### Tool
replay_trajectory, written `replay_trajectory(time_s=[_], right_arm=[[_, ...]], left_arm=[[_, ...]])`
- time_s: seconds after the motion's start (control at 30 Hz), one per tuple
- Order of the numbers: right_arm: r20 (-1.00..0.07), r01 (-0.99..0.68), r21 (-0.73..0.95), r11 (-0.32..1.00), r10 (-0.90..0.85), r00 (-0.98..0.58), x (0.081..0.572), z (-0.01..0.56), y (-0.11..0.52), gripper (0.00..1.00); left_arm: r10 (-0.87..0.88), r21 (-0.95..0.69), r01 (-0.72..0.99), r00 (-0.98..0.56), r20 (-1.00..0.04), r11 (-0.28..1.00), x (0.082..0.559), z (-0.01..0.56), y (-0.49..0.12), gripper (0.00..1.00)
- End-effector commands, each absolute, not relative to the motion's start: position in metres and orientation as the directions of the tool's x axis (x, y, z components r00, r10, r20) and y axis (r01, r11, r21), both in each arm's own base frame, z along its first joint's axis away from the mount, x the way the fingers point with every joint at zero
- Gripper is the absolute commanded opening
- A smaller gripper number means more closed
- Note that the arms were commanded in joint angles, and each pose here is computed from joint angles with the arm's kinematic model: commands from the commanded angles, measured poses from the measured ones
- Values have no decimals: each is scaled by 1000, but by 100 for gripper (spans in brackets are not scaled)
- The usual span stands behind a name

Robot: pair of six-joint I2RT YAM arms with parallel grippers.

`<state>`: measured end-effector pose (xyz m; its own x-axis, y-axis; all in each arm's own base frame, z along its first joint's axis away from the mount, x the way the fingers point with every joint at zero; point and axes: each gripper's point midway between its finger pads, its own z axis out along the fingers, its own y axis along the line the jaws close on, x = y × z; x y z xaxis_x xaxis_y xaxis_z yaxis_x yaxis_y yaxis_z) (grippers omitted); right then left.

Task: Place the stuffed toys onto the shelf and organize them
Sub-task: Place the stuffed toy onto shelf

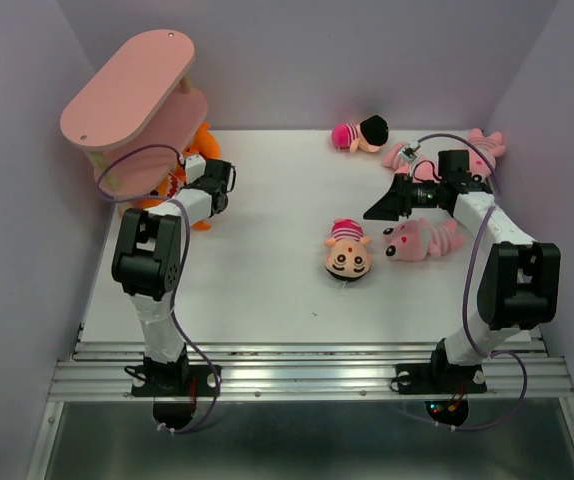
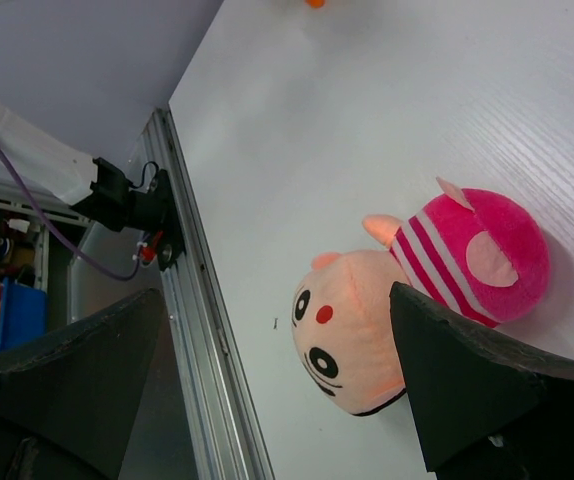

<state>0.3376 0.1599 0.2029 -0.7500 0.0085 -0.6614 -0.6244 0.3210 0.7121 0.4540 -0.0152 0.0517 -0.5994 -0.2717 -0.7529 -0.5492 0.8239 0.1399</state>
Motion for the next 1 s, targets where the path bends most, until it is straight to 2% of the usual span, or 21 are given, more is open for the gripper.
replay_trajectory(time_s=[0.0,0.57,0.97], right_arm=[[-709,-675,675,297,9,-705,335,215,159,100],[-714,-681,673,290,14,-700,335,218,157,100],[-714,-681,673,289,13,-700,334,218,157,100]], left_arm=[[-297,57,-546,-536,-790,836,451,81,-12,0],[-390,-264,-325,-427,-816,908,442,121,-14,0],[-429,-343,-272,-391,-814,899,447,127,5,0]])
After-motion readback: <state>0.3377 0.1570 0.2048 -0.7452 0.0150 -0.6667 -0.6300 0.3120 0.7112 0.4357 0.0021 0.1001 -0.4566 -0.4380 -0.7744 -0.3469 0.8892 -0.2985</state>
